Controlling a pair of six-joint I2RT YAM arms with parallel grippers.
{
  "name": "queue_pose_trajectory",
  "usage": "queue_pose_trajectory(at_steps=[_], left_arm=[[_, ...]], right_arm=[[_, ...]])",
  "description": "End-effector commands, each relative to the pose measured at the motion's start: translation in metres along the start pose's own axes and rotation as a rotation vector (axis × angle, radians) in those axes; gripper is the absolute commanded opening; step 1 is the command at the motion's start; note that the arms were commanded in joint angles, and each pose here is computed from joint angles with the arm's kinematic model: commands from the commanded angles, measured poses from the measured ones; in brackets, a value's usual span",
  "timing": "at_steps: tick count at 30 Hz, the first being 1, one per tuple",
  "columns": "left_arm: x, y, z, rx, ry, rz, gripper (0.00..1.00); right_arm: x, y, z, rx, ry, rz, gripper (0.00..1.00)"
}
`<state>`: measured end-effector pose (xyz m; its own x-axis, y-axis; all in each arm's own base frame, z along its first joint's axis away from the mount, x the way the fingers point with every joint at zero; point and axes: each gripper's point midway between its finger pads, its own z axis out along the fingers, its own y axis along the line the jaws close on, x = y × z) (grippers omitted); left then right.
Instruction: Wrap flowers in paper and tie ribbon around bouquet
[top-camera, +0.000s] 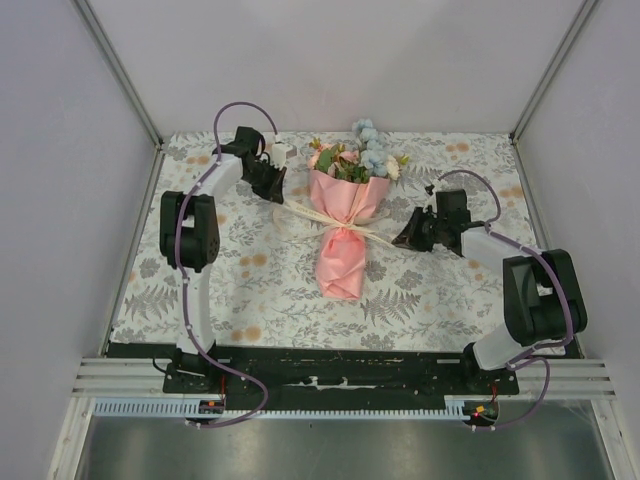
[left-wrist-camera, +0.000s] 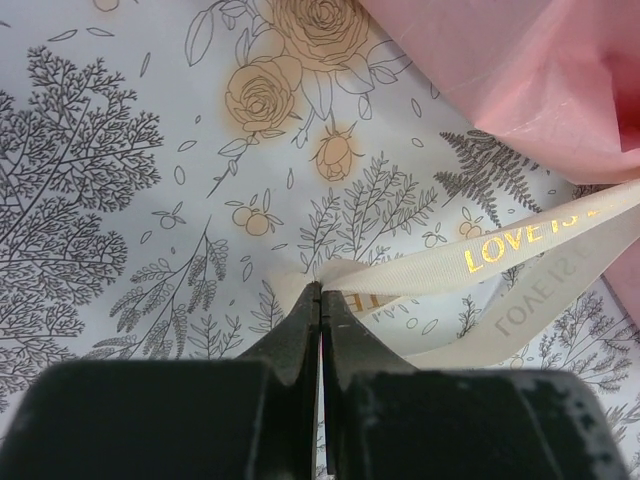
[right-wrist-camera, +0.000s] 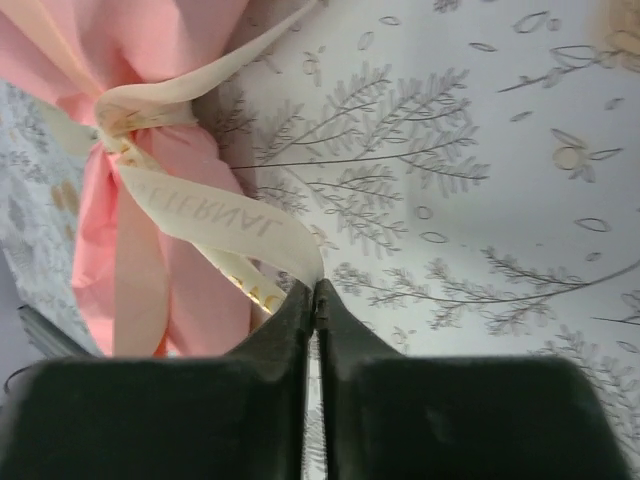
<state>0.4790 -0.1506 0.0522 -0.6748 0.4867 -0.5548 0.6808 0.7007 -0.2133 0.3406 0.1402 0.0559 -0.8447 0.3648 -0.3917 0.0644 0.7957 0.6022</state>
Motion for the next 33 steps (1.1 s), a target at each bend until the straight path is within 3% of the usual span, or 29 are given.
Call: queue_pose_trajectory(at_steps=[1, 3, 7, 8, 11, 13, 20, 28, 33], left_arm=[[-0.02, 0.009, -0.031, 0.014, -0.093, 0.024, 0.17], [-0.03, -0.009, -0.047, 0.053, -0.142, 0.002, 0.42], [-0.055, -0.031, -0.092, 0.04, -0.246, -0.003, 0.84], [-0.061, -0.034, -0.105, 0.02, -0.263, -0.006, 0.86], [-0.074, -0.035, -0.138, -0.054, -0.297, -0.028, 0.88], [-0.084, -0.033, -0.161, -0.122, -0.333, -0.075, 0.89], [-0.073, -0.027, -0.209, -0.326, -0.348, -0.126, 0.91], [0.0, -0.026, -0.191, -0.436, -0.276, -0.158, 0.92], [0.012, -0.022, -0.191, -0.483, -0.275, -0.159, 0.93]], right_arm=[[-0.021, 0.045, -0.014, -0.123, -0.035, -0.188, 0.29], [-0.028, 0.053, -0.022, -0.133, -0.061, -0.227, 0.52], [-0.032, 0.06, -0.049, -0.14, -0.093, -0.349, 0.73], [-0.034, 0.063, -0.059, -0.153, -0.107, -0.386, 0.76], [-0.051, 0.072, -0.092, -0.167, -0.203, -0.518, 0.93], [-0.07, 0.08, -0.118, -0.159, -0.297, -0.595, 0.98], [-0.113, 0.06, -0.181, -0.066, -0.491, -0.656, 0.98], [-0.079, 0.022, -0.171, -0.04, -0.44, -0.639, 0.98], [-0.078, 0.024, -0.171, -0.051, -0.439, -0.662, 0.98]])
